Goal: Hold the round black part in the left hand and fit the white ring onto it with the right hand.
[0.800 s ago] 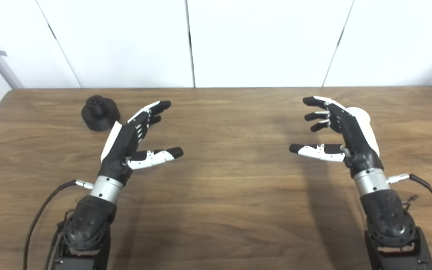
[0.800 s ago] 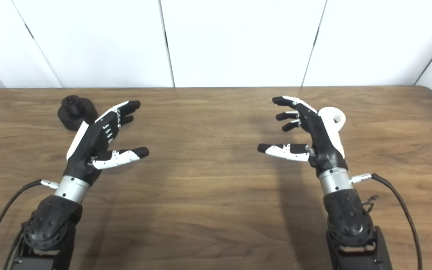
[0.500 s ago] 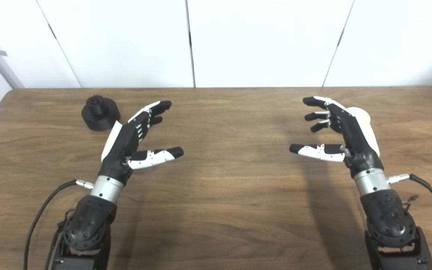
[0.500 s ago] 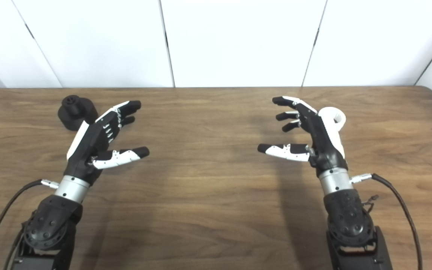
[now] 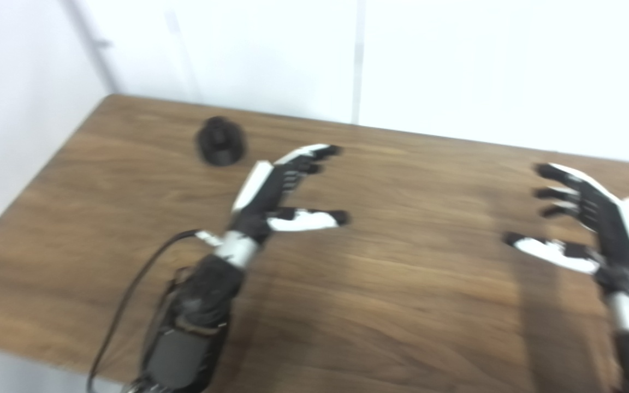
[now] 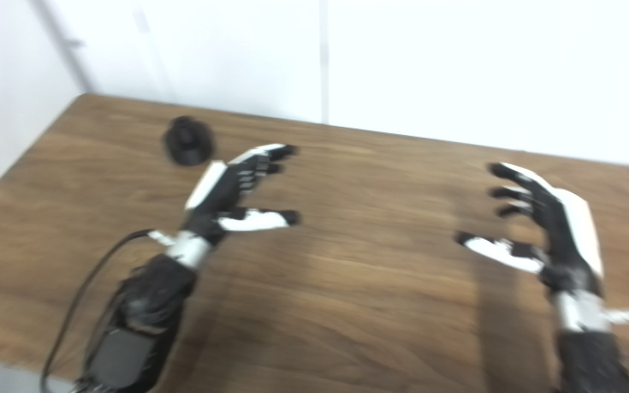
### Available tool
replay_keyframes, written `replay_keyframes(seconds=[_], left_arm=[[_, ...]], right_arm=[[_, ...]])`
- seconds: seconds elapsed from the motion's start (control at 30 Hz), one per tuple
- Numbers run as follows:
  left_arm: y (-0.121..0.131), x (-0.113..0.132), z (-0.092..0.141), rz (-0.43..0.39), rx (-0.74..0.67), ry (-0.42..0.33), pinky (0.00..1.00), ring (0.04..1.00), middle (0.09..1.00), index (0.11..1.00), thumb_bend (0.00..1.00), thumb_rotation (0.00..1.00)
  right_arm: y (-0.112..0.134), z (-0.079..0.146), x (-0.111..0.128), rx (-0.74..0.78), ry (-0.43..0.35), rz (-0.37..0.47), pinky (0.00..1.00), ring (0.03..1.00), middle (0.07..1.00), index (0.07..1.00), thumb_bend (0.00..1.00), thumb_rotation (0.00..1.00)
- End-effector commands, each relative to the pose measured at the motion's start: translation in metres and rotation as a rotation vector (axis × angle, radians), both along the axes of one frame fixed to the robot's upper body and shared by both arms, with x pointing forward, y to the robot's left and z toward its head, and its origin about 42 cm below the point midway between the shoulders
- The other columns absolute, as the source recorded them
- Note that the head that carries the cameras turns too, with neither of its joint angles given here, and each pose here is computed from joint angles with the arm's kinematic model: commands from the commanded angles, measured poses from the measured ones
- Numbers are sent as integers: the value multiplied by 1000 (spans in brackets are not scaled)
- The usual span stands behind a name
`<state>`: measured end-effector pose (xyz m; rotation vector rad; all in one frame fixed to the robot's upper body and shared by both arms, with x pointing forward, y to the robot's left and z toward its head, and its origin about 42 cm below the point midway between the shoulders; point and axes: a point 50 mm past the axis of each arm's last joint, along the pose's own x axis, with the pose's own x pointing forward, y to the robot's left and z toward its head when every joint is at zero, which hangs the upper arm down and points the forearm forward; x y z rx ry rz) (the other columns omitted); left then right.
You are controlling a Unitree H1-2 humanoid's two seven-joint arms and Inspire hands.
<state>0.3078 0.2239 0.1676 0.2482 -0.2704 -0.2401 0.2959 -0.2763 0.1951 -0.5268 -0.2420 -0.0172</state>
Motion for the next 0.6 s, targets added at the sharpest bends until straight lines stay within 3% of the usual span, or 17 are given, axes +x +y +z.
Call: replay_keyframes(seconds=[0.0,0.57], left_arm=[[-6,9,17,1,-3,-93,907,922,893,796,927,256],[-13,8,14,38,-6,-110,848,899,876,785,908,250]], right_arm=[[-3,16,3,4,-57,9,578,697,799,760,673,2],[-8,12,3,27,-45,18,579,702,792,767,683,0]])
